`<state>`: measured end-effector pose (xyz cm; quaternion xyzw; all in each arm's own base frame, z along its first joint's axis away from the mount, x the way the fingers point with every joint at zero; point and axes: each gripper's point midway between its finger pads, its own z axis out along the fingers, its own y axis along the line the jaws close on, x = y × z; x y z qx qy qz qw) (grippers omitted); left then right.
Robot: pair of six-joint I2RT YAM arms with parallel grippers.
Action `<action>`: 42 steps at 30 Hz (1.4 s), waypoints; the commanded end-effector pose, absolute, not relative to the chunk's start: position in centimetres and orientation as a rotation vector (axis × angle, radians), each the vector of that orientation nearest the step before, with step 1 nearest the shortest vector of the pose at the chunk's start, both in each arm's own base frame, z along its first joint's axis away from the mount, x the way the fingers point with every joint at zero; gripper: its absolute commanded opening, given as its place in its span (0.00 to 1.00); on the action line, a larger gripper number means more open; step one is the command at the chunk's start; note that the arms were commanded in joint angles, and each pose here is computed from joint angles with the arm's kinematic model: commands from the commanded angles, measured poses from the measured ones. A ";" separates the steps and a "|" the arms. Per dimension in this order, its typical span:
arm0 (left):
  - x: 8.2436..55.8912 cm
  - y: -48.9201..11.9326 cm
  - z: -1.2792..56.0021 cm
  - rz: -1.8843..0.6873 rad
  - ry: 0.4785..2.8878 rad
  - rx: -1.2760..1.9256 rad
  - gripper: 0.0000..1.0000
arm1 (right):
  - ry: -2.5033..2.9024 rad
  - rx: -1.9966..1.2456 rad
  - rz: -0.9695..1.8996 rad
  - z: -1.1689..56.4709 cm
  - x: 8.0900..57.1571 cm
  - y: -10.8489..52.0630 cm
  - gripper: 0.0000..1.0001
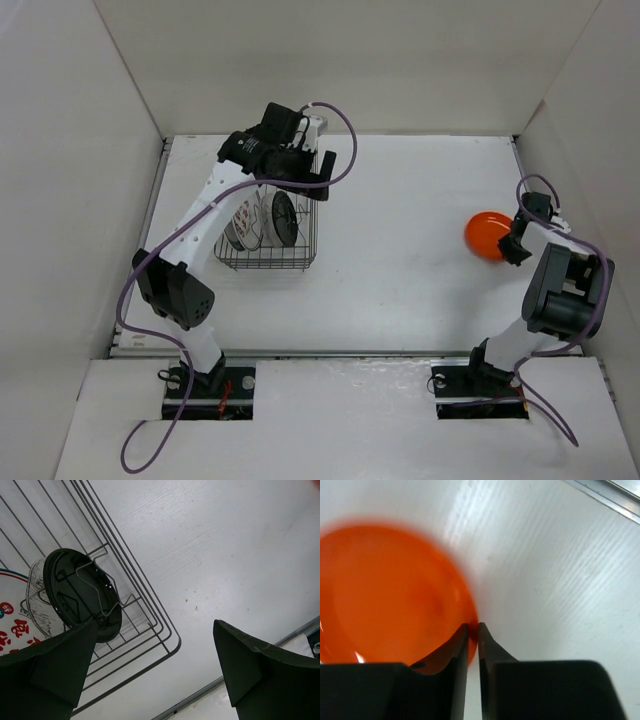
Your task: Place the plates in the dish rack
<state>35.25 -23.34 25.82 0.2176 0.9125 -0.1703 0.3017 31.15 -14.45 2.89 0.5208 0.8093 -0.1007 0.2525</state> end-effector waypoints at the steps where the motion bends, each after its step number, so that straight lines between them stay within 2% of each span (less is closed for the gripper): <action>1: 35.0 -23.7 27.5 -0.487 2.386 0.607 1.00 | 2.198 1.374 -0.265 4.0 32.4 -15.1 0.13; 2: 35.0 -23.7 27.5 -0.487 2.386 0.607 1.00 | 2.203 1.353 -0.247 4.3 32.9 -15.0 0.10; 3: 35.0 -23.7 27.5 -0.487 2.386 0.607 1.00 | 2.213 1.356 -0.250 4.2 33.0 -15.0 0.01; 4: 35.0 -23.7 27.5 -0.487 2.386 0.607 1.00 | 2.233 1.347 -0.258 3.8 32.9 -15.0 0.00; 13: 38.1 -23.0 28.3 -0.486 2.346 0.574 1.00 | 2.221 1.295 -0.144 4.5 33.9 -14.0 0.00; 17: 38.9 -23.2 28.3 -0.471 2.334 0.578 1.00 | 2.082 1.189 0.015 7.9 35.5 -12.7 0.00; 18: 39.3 -23.4 28.6 -0.473 2.321 0.577 1.00 | 2.018 1.158 0.028 10.3 35.8 -12.8 0.00; 21: 40.0 -23.6 28.5 -0.462 2.320 0.572 1.00 | 1.990 1.144 0.033 11.9 35.9 -12.9 0.00; 27: 40.3 -24.0 27.9 -0.478 2.337 0.565 1.00 | 2.037 1.112 0.085 11.1 36.4 -12.1 0.00; 32: 40.3 -24.6 27.8 -0.512 2.315 0.608 1.00 | 2.007 0.988 0.198 13.7 38.2 -9.7 0.00; 42: 39.7 -28.3 30.1 -0.752 2.145 0.804 1.00 | 1.937 0.722 0.347 20.2 39.7 -4.1 0.00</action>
